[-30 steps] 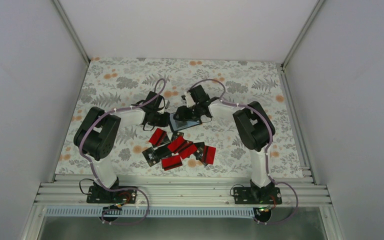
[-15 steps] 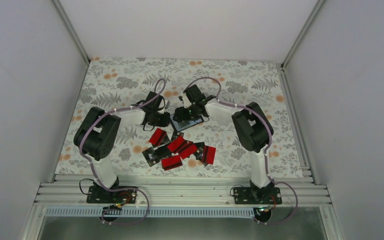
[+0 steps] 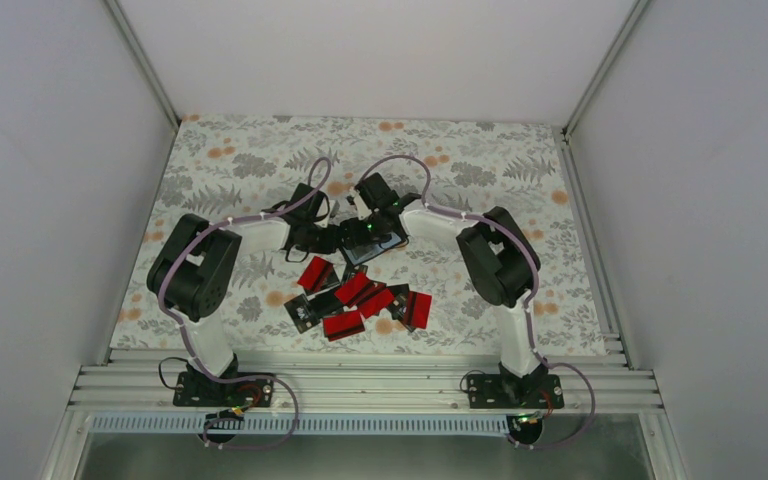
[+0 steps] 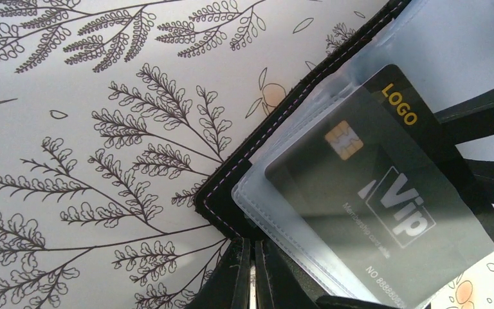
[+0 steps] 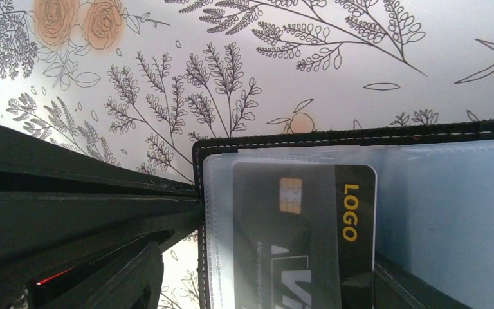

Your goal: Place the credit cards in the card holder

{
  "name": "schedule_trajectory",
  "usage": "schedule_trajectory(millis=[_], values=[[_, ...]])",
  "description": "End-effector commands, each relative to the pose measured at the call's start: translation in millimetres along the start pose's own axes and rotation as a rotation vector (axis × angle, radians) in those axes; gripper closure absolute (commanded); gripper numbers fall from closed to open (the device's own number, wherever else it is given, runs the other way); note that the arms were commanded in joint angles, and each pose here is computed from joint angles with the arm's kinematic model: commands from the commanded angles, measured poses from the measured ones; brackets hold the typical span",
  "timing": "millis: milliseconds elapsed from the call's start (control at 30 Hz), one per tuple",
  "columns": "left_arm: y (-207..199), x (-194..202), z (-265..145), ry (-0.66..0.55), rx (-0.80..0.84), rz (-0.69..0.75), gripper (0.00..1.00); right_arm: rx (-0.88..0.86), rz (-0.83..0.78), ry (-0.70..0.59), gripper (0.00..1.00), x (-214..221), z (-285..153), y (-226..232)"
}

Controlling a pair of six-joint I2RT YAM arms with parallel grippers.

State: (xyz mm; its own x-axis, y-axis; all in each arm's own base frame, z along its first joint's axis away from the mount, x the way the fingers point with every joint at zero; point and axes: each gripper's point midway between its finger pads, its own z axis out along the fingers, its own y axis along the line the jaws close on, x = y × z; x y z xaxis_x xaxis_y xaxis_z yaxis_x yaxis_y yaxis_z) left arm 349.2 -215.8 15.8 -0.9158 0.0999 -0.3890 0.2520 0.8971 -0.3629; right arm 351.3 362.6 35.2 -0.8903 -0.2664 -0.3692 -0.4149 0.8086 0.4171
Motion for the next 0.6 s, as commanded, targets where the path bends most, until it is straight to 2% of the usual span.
schedule_trajectory(millis=[0, 100, 267, 567], values=[[15.3, 45.4, 14.5, 0.14, -0.039, -0.021, 0.96, -0.06, -0.041, 0.047, 0.29, 17.5, 8.1, 26.8], [14.3, 43.5, 14.0, 0.134, -0.036, -0.023, 0.96, -0.099, -0.068, 0.048, 0.25, 18.1, 2.5, 36.4], [13.1, 42.7, 11.7, 0.128, -0.032, -0.026, 0.96, 0.006, -0.098, 0.012, 0.2, 5.9, -12.4, 22.1], [11.1, 41.3, 7.3, 0.12, -0.028, -0.032, 0.96, -0.012, -0.106, -0.017, 0.17, -4.4, -27.8, 20.6]])
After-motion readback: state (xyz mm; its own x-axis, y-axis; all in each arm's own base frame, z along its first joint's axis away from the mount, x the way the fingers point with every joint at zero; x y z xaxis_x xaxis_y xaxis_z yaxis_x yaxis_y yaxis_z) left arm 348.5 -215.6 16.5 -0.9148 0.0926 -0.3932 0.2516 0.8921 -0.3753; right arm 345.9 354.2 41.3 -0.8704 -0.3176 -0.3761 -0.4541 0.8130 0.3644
